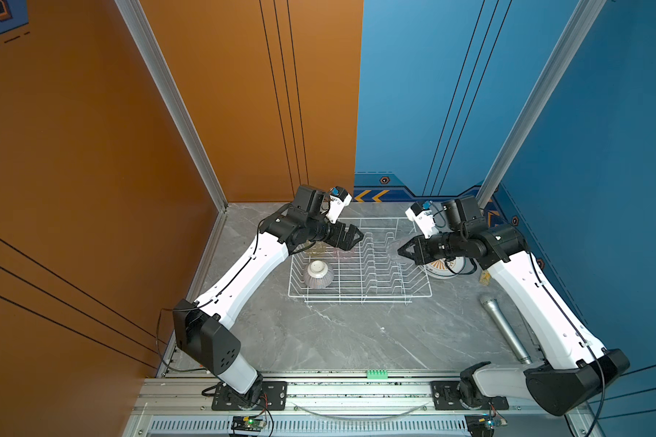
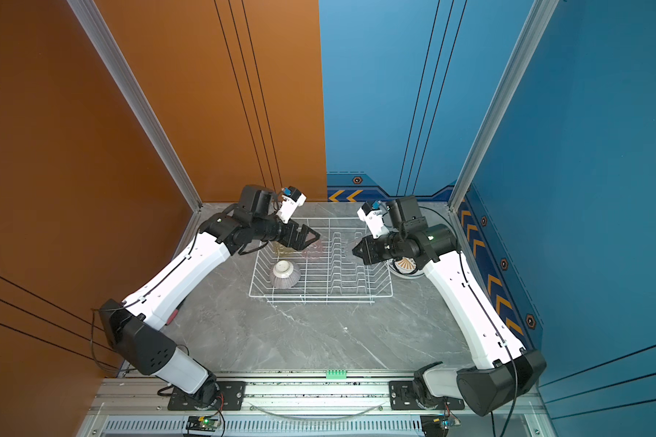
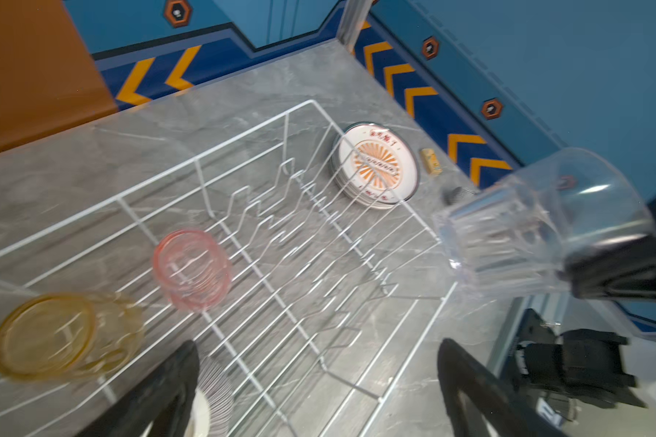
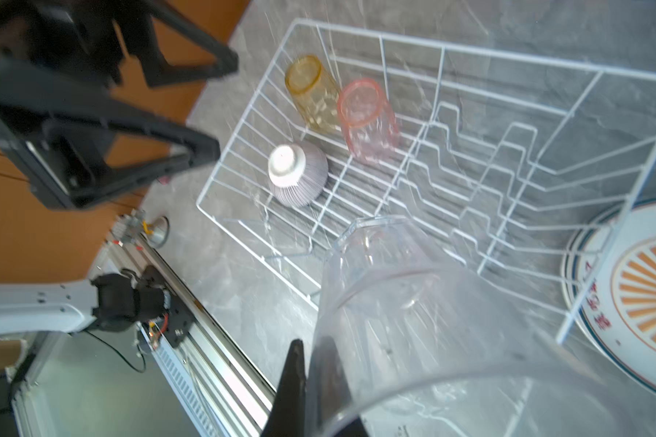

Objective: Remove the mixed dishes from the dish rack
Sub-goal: 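Carry the clear glass toward the robot with the right gripper while the left releases, then set the clear glass on the table, open right gripper while left reaches pink glass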

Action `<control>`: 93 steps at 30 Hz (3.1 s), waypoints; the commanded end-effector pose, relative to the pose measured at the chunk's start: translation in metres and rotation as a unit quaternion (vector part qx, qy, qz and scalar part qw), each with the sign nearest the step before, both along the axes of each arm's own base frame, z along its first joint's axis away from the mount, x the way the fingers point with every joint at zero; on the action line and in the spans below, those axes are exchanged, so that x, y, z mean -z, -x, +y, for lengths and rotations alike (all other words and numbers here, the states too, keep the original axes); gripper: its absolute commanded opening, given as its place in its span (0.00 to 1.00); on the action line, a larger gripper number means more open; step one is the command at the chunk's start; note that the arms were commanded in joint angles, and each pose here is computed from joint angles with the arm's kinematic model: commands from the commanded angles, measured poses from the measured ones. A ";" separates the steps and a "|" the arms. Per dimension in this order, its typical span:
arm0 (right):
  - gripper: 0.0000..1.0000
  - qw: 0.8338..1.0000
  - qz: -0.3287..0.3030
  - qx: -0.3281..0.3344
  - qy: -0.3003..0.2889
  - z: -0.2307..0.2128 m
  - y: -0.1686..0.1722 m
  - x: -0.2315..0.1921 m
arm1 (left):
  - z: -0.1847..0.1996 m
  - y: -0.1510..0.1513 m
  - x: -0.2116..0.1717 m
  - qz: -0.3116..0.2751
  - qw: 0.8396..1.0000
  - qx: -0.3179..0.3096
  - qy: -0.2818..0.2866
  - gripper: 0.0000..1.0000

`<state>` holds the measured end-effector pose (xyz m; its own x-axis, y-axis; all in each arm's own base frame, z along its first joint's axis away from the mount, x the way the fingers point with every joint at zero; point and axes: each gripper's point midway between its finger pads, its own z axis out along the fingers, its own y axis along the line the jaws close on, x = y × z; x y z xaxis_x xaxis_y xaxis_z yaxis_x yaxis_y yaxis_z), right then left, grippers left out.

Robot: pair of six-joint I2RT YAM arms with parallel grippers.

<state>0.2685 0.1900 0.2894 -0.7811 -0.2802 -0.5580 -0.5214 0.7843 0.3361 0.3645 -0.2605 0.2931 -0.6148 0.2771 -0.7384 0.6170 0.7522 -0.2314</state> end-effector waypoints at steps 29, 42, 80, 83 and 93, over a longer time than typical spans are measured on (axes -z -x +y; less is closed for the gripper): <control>0.00 0.960 0.171 -0.012 0.220 -0.020 0.117 0.173 | 0.017 0.001 0.062 0.000 0.990 -0.048 -0.136 0.99; 0.00 0.945 0.190 0.011 0.267 -0.009 0.086 0.211 | 0.012 -0.006 0.063 -0.011 0.990 -0.037 -0.134 1.00; 0.88 0.994 -0.009 0.103 -0.028 -0.014 0.012 0.041 | 0.007 -0.048 0.113 0.042 0.979 -0.043 -0.195 0.98; 0.88 0.992 -0.023 0.117 -0.043 -0.020 0.002 0.034 | 0.007 -0.064 0.119 0.048 0.978 -0.060 -0.195 0.98; 0.89 0.986 -0.033 0.149 -0.066 -0.040 -0.019 0.031 | -0.002 -0.098 0.145 0.078 0.976 -0.070 -0.191 0.98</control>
